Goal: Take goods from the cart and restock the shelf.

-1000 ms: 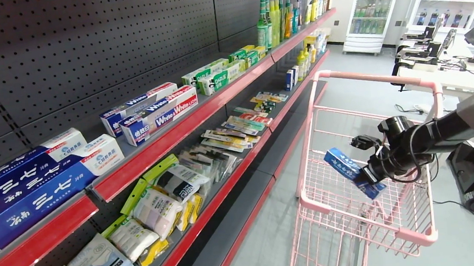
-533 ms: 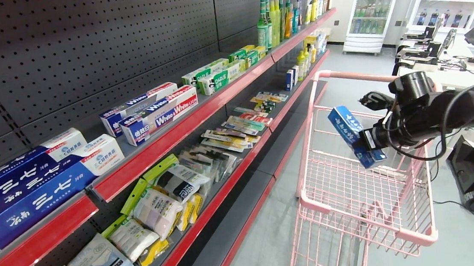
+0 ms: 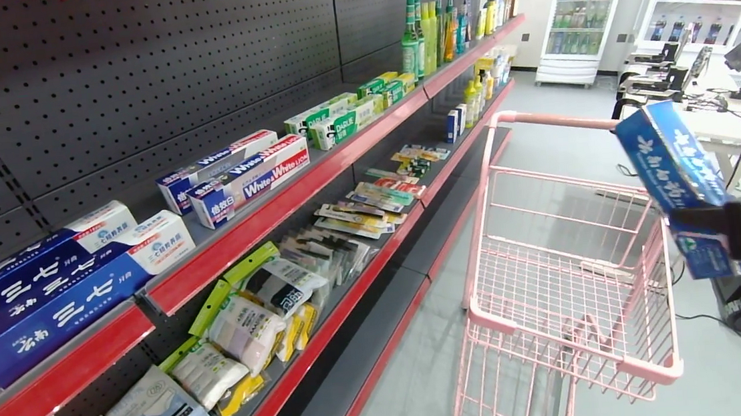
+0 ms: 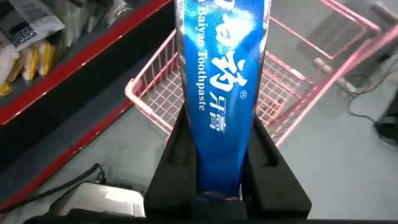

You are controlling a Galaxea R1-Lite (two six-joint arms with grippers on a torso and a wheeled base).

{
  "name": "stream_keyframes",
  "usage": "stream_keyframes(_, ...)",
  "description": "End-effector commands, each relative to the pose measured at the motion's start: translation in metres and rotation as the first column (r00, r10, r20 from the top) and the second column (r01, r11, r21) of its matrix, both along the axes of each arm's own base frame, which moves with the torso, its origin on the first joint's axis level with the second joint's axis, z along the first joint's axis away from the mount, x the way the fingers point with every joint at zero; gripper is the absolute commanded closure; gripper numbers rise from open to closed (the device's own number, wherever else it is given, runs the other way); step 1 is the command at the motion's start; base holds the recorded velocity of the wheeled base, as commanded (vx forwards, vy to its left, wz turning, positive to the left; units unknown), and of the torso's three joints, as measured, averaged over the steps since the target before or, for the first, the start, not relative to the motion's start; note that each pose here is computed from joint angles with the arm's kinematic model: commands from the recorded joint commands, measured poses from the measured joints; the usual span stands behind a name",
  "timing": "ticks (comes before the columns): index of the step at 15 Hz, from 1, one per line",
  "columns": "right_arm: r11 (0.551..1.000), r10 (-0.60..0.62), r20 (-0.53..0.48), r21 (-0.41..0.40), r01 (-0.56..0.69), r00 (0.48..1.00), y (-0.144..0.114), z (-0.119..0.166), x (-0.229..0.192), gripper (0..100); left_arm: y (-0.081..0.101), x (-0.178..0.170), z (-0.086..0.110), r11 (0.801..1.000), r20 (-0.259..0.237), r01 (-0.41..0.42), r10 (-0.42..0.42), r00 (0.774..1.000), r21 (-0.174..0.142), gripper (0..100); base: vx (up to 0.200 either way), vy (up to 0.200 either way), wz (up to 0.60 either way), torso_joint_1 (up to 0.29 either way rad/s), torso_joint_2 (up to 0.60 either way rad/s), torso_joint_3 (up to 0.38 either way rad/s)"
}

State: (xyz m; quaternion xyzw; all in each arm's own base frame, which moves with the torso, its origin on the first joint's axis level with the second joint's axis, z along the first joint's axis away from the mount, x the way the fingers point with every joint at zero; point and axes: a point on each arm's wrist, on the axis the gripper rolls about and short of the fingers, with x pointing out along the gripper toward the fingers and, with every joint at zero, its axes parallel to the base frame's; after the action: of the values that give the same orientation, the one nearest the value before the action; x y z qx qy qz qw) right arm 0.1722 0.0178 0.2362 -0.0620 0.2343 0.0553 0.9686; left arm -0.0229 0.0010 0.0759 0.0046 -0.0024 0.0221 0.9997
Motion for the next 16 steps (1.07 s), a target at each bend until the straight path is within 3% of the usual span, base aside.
stream_keyframes(1,0.995,-0.094,0.148,-0.029,0.099,0.985,-0.014,-0.008,-0.081,100,0.000,0.000,0.000,1.000,0.000,0.000,0.000,1.000,0.000,0,0.000,0.000,0.00,0.000,0.00,0.000)
stream_keyframes(4,0.979,-0.138,0.186,-0.122,0.162,0.973,-0.021,-0.032,-0.115,100,0.000,0.000,0.000,1.000,0.000,0.000,0.000,1.000,0.000,0,0.000,0.000,0.00,0.000,0.00,0.000)
stream_keyframes(8,0.962,-0.142,0.259,-0.190,0.195,0.955,-0.022,-0.031,-0.135,100,0.000,0.000,0.000,1.000,0.000,0.000,0.000,1.000,0.000,0,0.000,0.000,0.00,0.070,-0.15,-0.082)
stream_keyframes(16,0.962,-0.137,0.220,-0.203,0.183,0.966,-0.022,-0.033,-0.132,100,0.000,0.000,0.000,1.000,0.000,0.000,0.000,1.000,0.000,0,0.000,0.000,0.00,0.220,-0.47,-0.256)
